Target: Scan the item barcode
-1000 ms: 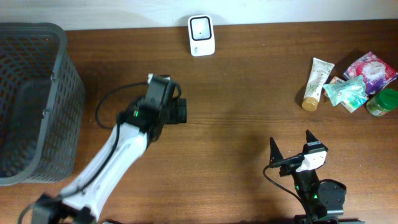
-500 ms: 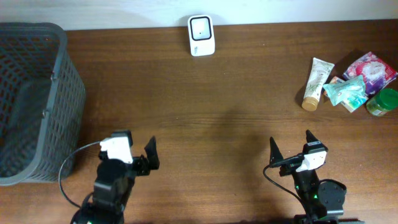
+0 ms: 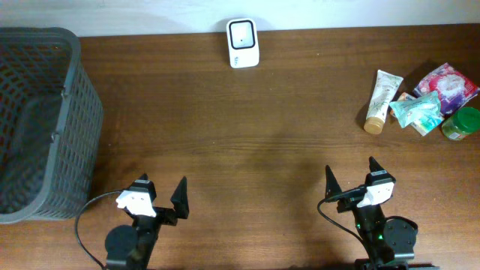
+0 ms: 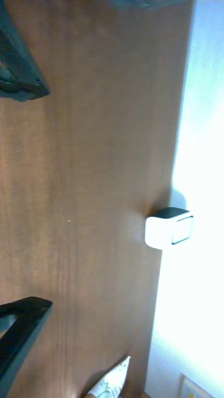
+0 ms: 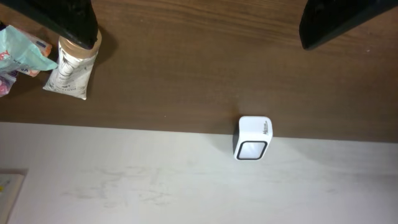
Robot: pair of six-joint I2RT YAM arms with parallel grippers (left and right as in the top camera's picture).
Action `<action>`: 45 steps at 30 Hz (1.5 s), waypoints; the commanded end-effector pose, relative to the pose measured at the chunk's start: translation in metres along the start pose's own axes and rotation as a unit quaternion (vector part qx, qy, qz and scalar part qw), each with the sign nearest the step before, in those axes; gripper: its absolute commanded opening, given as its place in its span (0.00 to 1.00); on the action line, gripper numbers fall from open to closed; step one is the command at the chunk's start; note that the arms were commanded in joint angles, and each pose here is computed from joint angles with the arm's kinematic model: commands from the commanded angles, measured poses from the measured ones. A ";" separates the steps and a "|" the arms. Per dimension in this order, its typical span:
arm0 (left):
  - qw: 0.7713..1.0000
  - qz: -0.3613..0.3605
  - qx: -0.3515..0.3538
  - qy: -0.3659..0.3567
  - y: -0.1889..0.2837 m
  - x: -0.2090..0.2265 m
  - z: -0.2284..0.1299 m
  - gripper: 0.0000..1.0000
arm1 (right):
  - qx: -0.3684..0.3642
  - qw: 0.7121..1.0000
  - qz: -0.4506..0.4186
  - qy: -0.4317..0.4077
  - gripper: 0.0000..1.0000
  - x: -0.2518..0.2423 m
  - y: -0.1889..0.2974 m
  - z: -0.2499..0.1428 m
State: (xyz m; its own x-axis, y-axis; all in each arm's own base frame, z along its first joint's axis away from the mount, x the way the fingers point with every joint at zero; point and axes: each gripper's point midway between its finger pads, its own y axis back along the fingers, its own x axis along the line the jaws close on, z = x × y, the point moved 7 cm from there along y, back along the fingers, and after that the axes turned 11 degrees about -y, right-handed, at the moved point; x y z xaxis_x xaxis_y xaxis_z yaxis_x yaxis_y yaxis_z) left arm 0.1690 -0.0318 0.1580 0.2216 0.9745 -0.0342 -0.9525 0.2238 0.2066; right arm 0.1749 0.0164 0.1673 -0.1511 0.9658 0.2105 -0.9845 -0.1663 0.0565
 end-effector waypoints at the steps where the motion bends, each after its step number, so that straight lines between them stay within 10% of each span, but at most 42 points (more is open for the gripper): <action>1: 0.994 0.001 -0.073 -0.081 0.002 0.001 0.016 0.99 | 0.001 1.000 -0.004 0.001 0.99 -0.002 0.000 -0.003; 18: 0.988 0.125 -0.057 -0.070 0.002 0.035 0.005 0.99 | 0.001 1.000 -0.004 0.001 0.99 -0.002 0.000 -0.003; 45: 0.986 0.129 -0.055 -0.086 0.002 0.035 0.005 0.99 | 0.001 1.000 -0.004 0.001 0.99 -0.002 0.000 -0.003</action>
State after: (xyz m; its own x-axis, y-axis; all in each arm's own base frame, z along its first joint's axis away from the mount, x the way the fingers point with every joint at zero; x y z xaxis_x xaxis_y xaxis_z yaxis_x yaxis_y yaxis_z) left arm 0.1762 0.0021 0.1636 -0.0031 0.9885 0.1509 -0.9967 -0.0152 0.0795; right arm 0.1749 0.0164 0.1673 -0.1511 0.9658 0.2109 -0.9845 -0.1663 0.0565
